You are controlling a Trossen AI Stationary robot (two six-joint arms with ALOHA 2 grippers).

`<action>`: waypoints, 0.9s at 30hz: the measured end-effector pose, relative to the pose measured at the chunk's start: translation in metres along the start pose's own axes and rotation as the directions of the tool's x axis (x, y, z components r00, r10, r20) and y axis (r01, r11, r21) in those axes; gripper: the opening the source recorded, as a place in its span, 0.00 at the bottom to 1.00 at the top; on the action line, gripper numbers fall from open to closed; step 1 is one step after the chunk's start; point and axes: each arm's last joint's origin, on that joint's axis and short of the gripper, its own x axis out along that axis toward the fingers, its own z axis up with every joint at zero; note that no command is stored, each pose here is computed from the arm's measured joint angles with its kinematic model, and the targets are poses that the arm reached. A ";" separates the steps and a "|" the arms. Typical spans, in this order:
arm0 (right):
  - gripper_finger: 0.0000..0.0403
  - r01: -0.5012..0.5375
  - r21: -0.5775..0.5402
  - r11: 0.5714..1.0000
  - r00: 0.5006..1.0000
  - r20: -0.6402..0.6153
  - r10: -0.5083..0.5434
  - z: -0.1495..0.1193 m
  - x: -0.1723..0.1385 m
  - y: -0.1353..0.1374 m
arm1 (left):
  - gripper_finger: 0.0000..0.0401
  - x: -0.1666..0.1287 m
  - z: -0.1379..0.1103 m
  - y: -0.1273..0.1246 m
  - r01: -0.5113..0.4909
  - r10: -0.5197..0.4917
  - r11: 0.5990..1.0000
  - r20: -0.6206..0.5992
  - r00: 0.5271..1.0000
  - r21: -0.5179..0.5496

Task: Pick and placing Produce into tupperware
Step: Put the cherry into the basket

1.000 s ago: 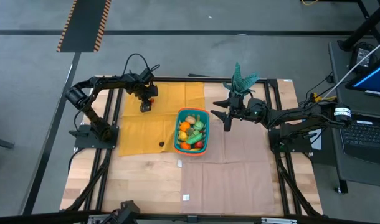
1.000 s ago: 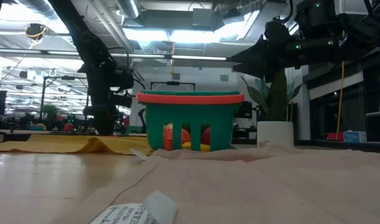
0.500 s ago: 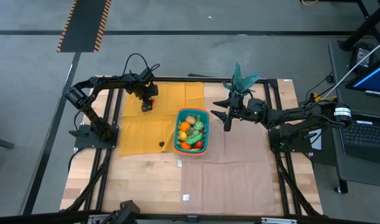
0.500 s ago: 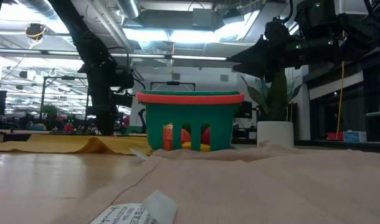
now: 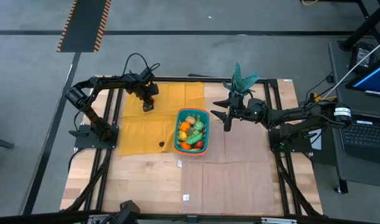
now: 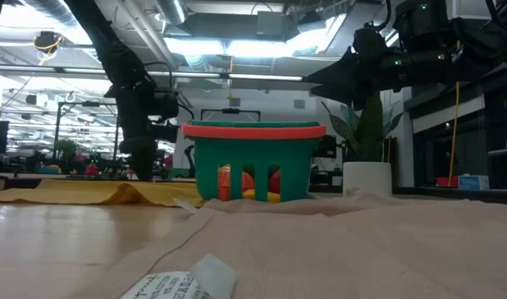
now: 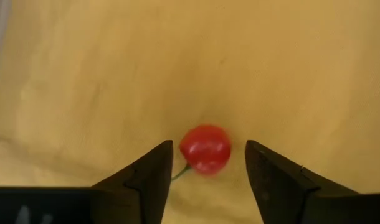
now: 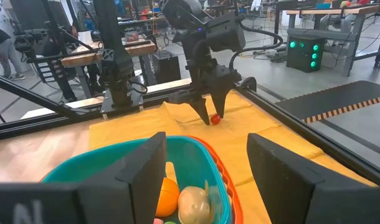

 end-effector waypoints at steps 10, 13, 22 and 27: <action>0.56 0.000 0.000 1.000 1.000 0.000 0.000 0.000 0.000 0.000 | 0.25 -0.001 0.003 0.001 0.005 -0.004 0.999 0.034 0.999 -0.034; 0.56 0.000 0.000 1.000 1.000 0.000 0.000 0.000 0.000 0.000 | 0.22 -0.001 0.003 0.001 0.004 -0.003 1.000 0.031 1.000 -0.014; 0.56 0.000 0.000 1.000 1.000 0.000 0.000 0.000 0.000 0.000 | 0.36 0.000 0.000 0.001 -0.017 0.018 0.999 -0.004 1.000 0.032; 0.56 0.000 0.001 1.000 1.000 0.000 0.000 0.000 0.000 0.000 | 0.41 0.000 0.000 0.002 -0.060 0.062 0.996 -0.029 0.998 0.064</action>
